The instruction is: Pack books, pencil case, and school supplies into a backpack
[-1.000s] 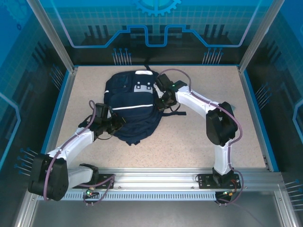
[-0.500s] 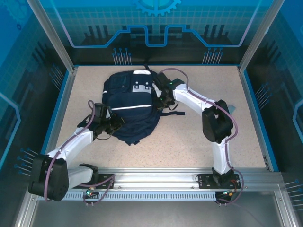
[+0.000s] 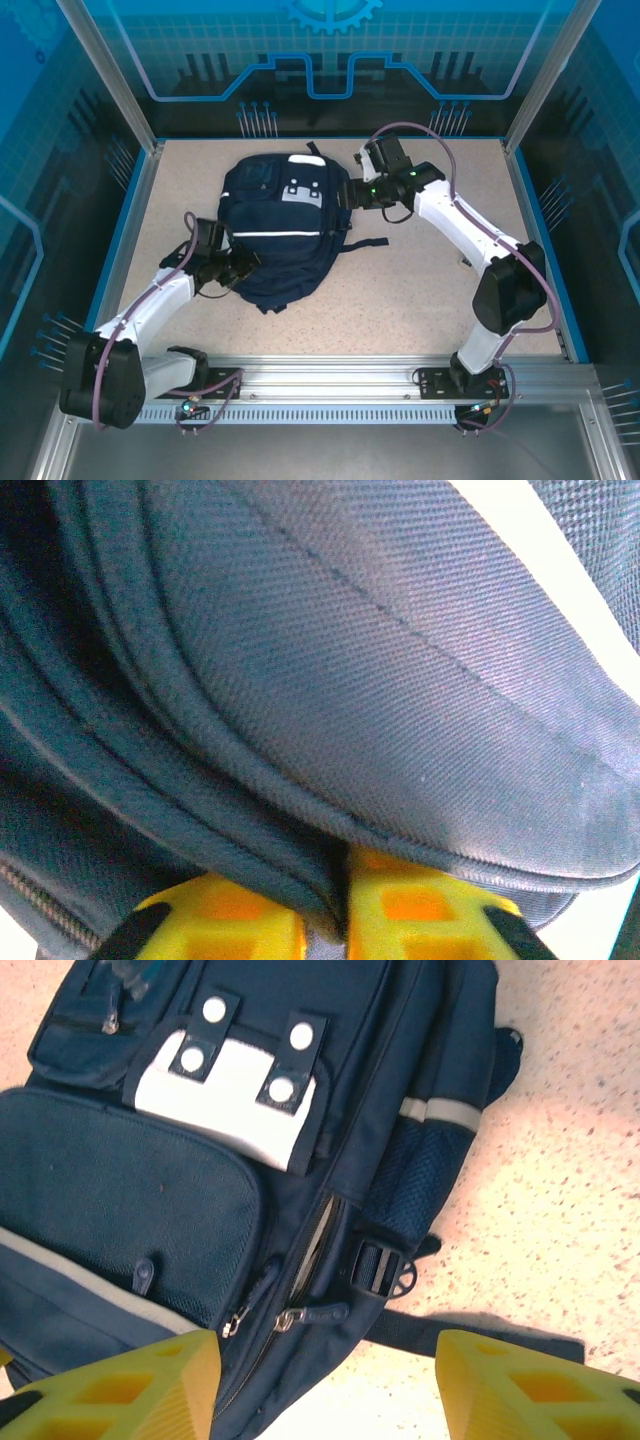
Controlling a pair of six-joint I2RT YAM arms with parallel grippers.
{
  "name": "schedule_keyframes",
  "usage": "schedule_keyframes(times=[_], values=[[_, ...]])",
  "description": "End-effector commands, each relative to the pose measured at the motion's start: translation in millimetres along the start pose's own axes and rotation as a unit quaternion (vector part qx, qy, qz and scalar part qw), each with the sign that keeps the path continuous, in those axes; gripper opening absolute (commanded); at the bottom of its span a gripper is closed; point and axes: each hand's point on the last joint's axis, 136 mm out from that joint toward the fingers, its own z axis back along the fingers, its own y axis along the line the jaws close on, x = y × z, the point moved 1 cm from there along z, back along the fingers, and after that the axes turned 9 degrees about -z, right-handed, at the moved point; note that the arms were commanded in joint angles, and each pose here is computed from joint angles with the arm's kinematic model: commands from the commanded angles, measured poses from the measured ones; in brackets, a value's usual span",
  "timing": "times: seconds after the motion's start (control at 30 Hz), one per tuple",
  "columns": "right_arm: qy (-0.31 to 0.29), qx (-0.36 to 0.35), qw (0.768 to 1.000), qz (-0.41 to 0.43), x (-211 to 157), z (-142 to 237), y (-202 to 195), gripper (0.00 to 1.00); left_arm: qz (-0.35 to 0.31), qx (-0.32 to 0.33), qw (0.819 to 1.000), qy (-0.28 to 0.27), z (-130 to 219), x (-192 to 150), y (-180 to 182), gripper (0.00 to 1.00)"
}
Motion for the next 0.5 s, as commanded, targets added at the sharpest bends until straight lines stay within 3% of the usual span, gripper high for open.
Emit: schedule_keyframes(times=[0.0, 0.2, 0.47], values=[[0.034, 0.015, 0.999, 0.007, -24, -11, 7, 0.61, -0.014, 0.011, 1.0, 0.01, 13, -4, -1, 0.27], [0.072, -0.005, 0.996, 0.048, -43, -34, 7, 0.62, -0.002, 0.002, 1.0, 0.001, 21, -2, -8, 0.47], [0.106, 0.004, 0.993, 0.041, -47, -65, 11, 0.6, 0.107, -0.093, 0.99, -0.004, 6, -14, -22, 0.53]])
